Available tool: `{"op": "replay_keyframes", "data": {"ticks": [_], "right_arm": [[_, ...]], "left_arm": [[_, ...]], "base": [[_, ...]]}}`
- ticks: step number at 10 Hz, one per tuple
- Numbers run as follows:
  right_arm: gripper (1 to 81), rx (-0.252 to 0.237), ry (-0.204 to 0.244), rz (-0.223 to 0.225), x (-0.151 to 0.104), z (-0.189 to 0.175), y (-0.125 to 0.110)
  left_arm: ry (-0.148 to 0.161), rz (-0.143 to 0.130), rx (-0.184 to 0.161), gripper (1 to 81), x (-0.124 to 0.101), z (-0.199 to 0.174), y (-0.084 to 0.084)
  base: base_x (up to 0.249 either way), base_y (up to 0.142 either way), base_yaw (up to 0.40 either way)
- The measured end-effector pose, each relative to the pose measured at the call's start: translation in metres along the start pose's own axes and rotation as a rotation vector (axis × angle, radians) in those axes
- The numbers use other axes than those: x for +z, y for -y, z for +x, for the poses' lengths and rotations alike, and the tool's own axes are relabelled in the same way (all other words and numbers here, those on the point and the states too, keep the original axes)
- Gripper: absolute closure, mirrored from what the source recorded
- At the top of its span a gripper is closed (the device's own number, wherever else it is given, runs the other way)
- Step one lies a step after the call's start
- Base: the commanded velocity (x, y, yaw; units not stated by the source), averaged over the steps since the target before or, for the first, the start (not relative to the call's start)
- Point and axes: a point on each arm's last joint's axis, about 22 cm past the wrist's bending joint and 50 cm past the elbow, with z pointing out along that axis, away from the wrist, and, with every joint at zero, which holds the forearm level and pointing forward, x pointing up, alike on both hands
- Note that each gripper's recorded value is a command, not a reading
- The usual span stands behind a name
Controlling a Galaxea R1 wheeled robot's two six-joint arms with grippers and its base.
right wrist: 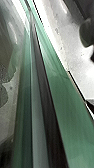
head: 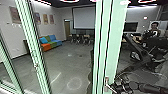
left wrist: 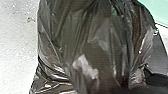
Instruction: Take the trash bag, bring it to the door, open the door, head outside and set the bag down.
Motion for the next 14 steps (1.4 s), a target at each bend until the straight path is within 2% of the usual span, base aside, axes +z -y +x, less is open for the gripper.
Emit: {"op": "replay_keyframes", "data": {"ticks": [2, 4, 6, 8, 10, 11, 12, 14], "right_arm": [[1.0, 0.016, -0.013, -0.01, 0.01, 0.002, -0.012], [1.0, -0.007, -0.037, -0.005, 0.024, 0.001, -0.025], [1.0, 0.0, -0.058, -0.007, 0.028, 0.007, -0.033], [1.0, -0.001, -0.09, 0.017, 0.029, 0.013, -0.035], [1.0, -0.035, -0.139, 0.04, 0.031, 0.023, -0.038], [1.0, -0.054, -0.188, 0.03, 0.029, 0.039, -0.049], [1.0, -0.093, -0.222, 0.024, 0.029, 0.05, -0.056], [1.0, -0.101, -0.245, 0.013, 0.034, 0.056, -0.055]], "left_arm": [[0.001, 0.005, -0.002, 81.1, -0.001, 0.0, 0.004], [0.004, 0.008, -0.003, 81.1, -0.002, -0.001, 0.007], [0.004, 0.008, -0.004, 81.1, -0.002, -0.001, 0.007], [0.005, 0.017, -0.019, 81.1, -0.004, -0.004, 0.014], [0.021, 0.031, -0.036, 81.1, -0.008, -0.02, 0.026], [0.027, 0.038, -0.049, 81.1, -0.01, -0.026, 0.031], [0.028, 0.042, -0.053, 81.1, -0.011, -0.028, 0.035], [0.02, 0.036, -0.052, 81.1, -0.01, -0.025, 0.03]], "base": [[0.0, 0.0, 0.0], [0.0, 0.0, 0.0], [0.0, 0.0, 0.0], [0.0, 0.0, 0.0], [0.0, 0.0, 0.0], [0.0, 0.0, 0.0], [0.0, 0.0, 0.0], [0.0, 0.0, 0.0]]}}
